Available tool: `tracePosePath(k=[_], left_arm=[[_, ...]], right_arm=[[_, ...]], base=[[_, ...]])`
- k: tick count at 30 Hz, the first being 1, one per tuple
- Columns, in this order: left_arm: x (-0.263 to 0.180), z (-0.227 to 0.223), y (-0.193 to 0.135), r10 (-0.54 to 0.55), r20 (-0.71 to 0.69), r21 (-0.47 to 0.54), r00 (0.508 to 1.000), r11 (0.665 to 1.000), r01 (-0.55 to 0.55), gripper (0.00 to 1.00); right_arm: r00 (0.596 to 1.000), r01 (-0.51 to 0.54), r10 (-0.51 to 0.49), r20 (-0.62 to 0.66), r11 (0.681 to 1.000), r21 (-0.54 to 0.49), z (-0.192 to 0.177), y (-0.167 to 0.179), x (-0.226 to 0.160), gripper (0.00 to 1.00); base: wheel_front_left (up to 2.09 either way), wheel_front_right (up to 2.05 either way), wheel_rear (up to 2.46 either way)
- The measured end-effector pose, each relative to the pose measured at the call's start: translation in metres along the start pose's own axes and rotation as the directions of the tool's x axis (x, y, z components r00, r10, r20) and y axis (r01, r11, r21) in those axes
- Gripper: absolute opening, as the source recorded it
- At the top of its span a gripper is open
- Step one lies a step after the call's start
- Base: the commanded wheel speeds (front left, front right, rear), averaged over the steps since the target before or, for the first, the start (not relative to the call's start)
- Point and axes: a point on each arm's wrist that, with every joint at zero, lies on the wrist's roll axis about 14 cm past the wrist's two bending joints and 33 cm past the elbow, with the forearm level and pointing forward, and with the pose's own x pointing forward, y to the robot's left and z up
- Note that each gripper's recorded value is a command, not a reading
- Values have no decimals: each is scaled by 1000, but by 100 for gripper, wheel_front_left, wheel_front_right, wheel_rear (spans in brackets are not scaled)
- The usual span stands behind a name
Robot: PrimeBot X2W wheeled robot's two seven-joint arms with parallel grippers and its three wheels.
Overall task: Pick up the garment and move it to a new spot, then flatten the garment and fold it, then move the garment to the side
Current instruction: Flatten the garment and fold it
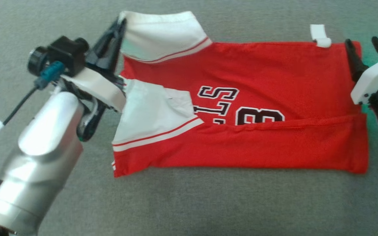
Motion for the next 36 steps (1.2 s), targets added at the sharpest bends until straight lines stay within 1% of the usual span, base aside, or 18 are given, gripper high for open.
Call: tracePosePath(k=[4,10,12,13,14,15,19,21,23,26,30,31,36], left_arm=[[-5,-3,-9,-30,-23,-1,999,1000,30,0],[-4,-7,-8,-24,-38,-6,999,1000,24,0],[-3,-11,-6,-21,-51,-7,998,1000,21,0],[-2,-13,-5,-20,-57,-7,998,1000,20,0],[-2,-15,-4,-16,-62,-7,998,1000,16,0],[-1,-17,-3,-12,-66,-7,998,1000,11,0],[3,-17,4,10,-66,-1,998,1000,-10,0],[11,-9,12,28,-50,9,998,1000,-28,0],[17,-2,18,42,-33,13,999,999,-41,0],[27,5,26,54,-23,26,998,998,-54,0],[42,15,40,81,-2,35,997,996,-81,0],[42,15,40,81,-2,35,997,996,-81,0],[65,32,52,90,34,68,995,993,-92,0]], right_arm=[[998,14,-15,-54,999,-29,-6,-5,13,100],[988,10,-16,-152,999,-44,-31,-4,30,100],[985,0,-9,-173,999,-50,-33,-1,35,100],[982,-1,-8,-188,999,-46,-33,-1,38,40],[980,-5,-4,-199,999,-45,-31,0,41,40],[979,-10,0,-206,999,-47,-29,0,43,0],[977,-28,16,-211,998,-55,-24,4,45,0],[983,-24,17,-183,999,-39,-18,1,43,0],[990,-22,18,-136,999,-28,-3,0,43,0],[999,-24,23,-37,999,-26,31,-2,45,0],[996,-13,15,84,1000,-20,73,-8,46,0],[996,-13,15,84,1000,-20,73,-8,46,0],[986,4,-2,168,1000,-12,101,-16,52,0]], base=[[0,0,0],[0,0,0],[0,0,0],[0,0,0],[0,0,0],[0,0,0],[0,0,0],[0,0,0],[0,0,0],[0,0,0],[0,0,0],[0,0,0],[0,0,0]])
